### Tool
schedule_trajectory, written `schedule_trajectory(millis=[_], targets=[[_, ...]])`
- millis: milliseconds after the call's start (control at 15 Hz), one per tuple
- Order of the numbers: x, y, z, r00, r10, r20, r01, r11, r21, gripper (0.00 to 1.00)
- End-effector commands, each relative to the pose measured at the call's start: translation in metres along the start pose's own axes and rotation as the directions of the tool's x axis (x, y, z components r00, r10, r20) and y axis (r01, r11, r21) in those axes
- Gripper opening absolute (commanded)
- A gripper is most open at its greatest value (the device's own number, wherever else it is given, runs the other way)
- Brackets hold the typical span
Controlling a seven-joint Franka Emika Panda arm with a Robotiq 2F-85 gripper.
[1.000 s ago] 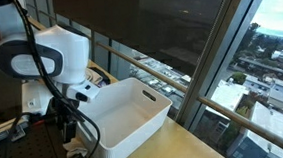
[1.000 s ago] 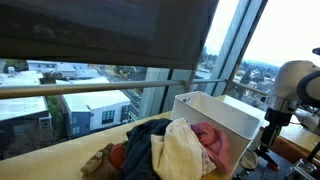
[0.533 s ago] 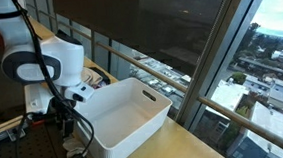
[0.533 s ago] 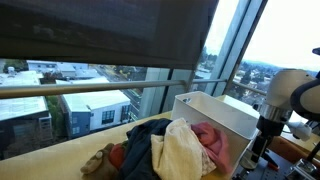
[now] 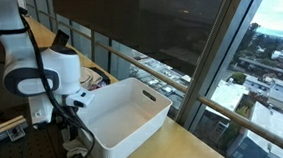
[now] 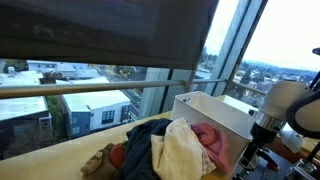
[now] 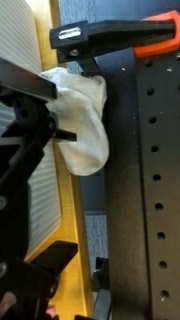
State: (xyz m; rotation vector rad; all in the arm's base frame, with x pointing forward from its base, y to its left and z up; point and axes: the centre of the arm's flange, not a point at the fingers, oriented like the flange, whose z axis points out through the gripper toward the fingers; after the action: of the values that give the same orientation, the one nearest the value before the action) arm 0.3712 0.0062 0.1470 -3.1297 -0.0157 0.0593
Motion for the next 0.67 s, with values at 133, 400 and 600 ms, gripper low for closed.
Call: schedule_trajectory(millis=[133, 400, 600], targets=[[-0.058, -0.001, 0.009, 0.999, -0.011, -0.048, 0.010, 1.000, -0.013, 1.00], [-0.056, 0.005, 0.002, 0.998, -0.018, -0.066, 0.016, 0.999, -0.033, 1.00], [-0.059, 0.020, -0.011, 0.998, -0.007, -0.067, 0.003, 0.998, -0.066, 1.00]])
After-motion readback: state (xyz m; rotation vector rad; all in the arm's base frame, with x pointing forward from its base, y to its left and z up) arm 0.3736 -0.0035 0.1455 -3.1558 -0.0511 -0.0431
